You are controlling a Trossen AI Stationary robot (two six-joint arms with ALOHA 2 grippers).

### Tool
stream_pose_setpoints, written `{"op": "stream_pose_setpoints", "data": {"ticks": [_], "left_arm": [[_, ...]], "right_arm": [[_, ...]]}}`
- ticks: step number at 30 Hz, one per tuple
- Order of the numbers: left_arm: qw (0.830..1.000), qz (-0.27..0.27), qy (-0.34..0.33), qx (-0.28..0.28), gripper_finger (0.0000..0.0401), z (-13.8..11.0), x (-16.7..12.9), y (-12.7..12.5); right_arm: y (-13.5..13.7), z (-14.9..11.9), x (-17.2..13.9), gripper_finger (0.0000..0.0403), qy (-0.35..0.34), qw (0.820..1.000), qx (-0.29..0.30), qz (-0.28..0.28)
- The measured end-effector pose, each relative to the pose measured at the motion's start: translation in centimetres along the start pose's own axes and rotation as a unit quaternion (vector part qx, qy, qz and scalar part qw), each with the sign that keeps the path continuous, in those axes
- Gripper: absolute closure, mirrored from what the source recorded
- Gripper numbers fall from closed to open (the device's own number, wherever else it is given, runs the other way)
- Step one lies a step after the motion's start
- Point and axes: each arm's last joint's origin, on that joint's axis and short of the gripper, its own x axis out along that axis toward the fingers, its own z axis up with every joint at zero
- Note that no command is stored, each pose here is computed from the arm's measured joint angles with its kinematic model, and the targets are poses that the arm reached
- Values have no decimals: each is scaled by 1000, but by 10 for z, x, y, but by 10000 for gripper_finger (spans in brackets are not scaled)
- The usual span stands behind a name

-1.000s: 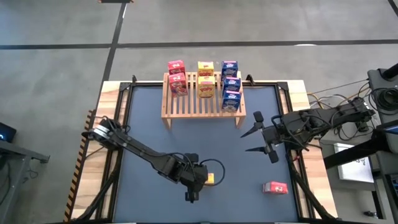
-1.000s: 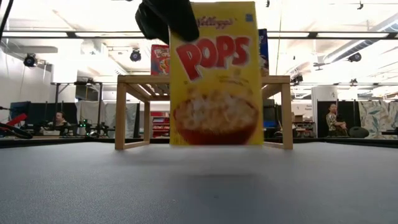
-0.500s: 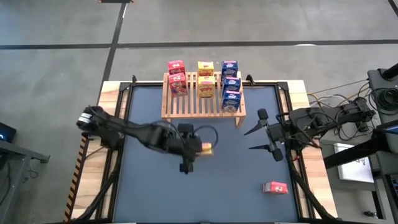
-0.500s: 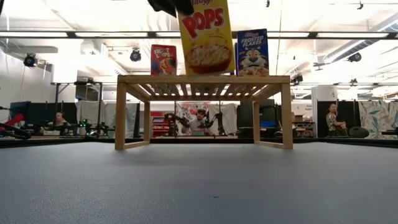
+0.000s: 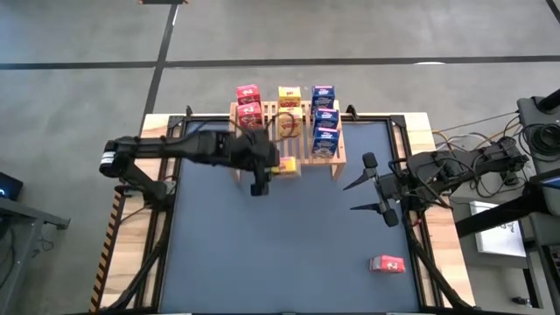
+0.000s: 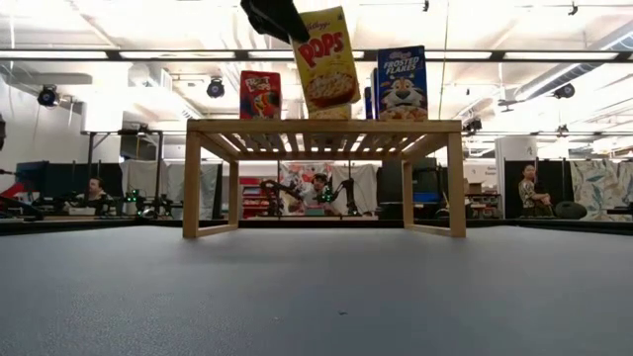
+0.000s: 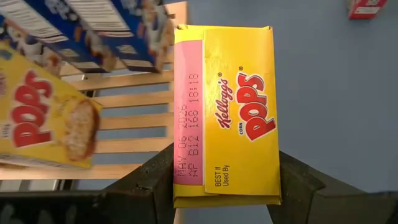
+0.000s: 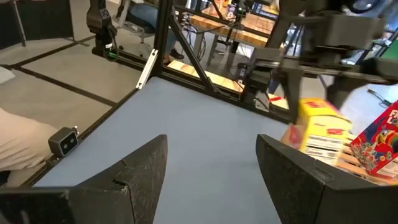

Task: Stack cereal on shelf
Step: Put the yellow cereal box on the shelf aligned with the yellow cereal boxes

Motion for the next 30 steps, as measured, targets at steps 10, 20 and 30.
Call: {"op": "stream_pose_setpoints", "data": {"ticks": [10,20,30], "left_arm": [[1000,-20,-22,-5,229,-1,-7,52],[999,-15,-44,13,229,7,-24,70],[999,-28,-23,11,229,2,-4,84]], "right_arm": [[-1,0,0,168,3,1000,9,-12],[-1,0,0,168,5,999,19,-25],[-1,0,0,168,5,999,19,-26]]}}
